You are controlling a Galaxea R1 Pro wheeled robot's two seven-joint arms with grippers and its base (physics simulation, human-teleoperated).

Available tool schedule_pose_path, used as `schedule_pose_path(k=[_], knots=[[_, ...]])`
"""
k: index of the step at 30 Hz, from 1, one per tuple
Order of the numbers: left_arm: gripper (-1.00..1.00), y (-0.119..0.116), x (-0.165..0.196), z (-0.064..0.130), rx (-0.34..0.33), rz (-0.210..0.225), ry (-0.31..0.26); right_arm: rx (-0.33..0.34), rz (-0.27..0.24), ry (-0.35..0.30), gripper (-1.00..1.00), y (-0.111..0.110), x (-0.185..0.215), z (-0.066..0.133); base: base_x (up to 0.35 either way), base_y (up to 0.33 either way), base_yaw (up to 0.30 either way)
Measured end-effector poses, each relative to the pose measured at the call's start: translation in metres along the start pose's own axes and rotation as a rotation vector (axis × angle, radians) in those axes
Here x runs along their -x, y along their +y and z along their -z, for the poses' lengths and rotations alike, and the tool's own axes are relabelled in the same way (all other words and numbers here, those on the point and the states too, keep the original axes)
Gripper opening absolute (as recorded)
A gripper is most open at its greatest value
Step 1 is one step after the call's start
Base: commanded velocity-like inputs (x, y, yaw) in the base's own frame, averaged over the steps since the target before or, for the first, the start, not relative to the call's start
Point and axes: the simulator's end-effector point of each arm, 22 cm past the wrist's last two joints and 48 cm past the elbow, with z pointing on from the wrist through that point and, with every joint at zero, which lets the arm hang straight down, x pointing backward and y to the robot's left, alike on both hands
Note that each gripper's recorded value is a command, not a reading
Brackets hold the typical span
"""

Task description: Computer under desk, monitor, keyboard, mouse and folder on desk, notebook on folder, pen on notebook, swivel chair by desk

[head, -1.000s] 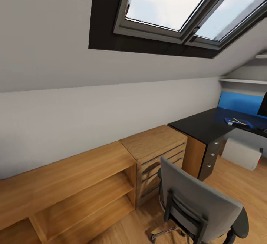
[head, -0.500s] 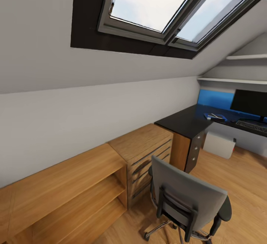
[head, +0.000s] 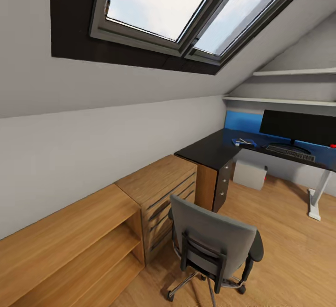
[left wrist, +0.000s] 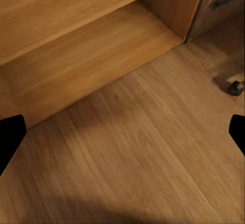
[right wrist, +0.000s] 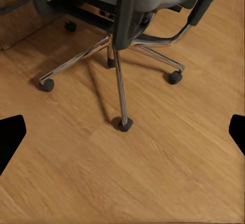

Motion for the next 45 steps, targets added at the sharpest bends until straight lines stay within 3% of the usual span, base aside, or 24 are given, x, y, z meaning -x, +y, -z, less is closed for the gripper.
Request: schedule_pose_path(k=[32,45], knots=[[1.0,0.0007,-0.0027,0.0004,0.001,-0.002,0.008,-0.043,-0.04,0.013,1.0,-0.0096,-0.0038,0.0006,0.0,0.006,-0.3],[1.0,0.0026,-0.0042,0.0007,0.008,0.001,0.012,-0.043,-0.04,0.017,1.0,-0.0097,-0.0054,0.0011,0.019,0.263,-0.3]])
